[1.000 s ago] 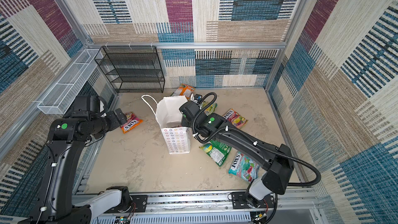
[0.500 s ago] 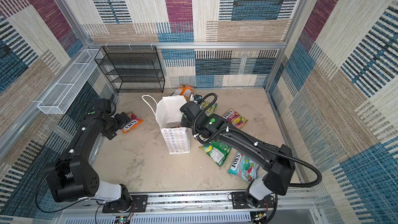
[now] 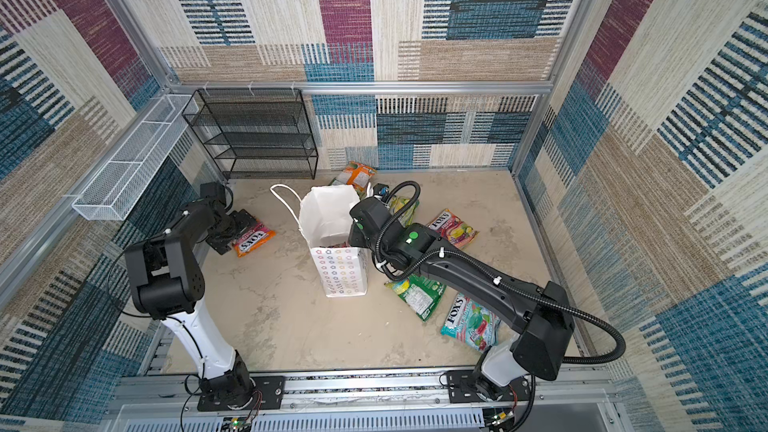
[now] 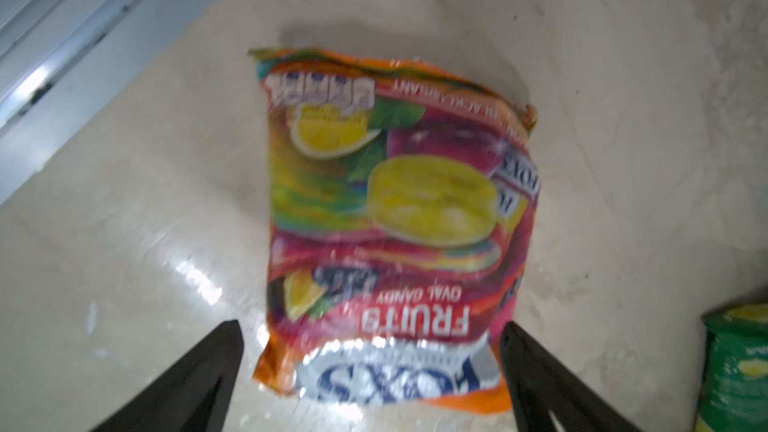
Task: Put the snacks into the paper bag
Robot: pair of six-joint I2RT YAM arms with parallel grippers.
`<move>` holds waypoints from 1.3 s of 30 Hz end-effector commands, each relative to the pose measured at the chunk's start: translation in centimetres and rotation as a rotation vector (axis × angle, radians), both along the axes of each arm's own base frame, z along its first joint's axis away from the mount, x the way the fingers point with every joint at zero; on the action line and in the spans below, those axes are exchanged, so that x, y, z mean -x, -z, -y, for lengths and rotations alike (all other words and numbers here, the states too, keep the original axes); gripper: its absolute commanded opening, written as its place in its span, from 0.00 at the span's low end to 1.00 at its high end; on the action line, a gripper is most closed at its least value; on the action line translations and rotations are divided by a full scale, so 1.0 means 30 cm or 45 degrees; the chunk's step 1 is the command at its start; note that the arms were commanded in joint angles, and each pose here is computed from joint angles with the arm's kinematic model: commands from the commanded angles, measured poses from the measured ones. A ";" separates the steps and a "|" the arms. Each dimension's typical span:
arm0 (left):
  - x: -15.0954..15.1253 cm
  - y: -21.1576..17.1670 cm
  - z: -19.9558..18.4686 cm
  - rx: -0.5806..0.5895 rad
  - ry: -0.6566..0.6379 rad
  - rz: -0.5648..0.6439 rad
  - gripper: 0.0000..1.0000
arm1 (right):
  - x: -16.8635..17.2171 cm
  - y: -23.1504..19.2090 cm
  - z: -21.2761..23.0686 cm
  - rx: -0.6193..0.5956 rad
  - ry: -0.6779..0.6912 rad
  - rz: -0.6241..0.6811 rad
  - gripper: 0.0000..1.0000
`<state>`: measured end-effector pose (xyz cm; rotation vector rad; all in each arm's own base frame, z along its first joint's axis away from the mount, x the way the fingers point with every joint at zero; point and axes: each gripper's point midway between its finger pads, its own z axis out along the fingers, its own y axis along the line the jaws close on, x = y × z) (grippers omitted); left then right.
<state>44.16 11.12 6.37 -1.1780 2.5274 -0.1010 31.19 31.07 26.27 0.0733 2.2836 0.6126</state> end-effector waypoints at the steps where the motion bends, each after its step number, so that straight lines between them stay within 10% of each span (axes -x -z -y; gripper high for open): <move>1: -0.023 0.028 -0.003 0.006 0.033 -0.041 0.99 | -0.005 -0.017 -0.012 -0.012 -0.018 0.021 0.00; 20: -0.006 0.119 0.023 0.023 0.056 -0.174 0.91 | -0.005 -0.023 -0.018 -0.015 -0.030 0.026 0.00; 39: 0.097 0.085 0.141 0.205 -0.061 -0.082 0.50 | 0.003 -0.034 -0.049 -0.034 -0.098 0.028 0.00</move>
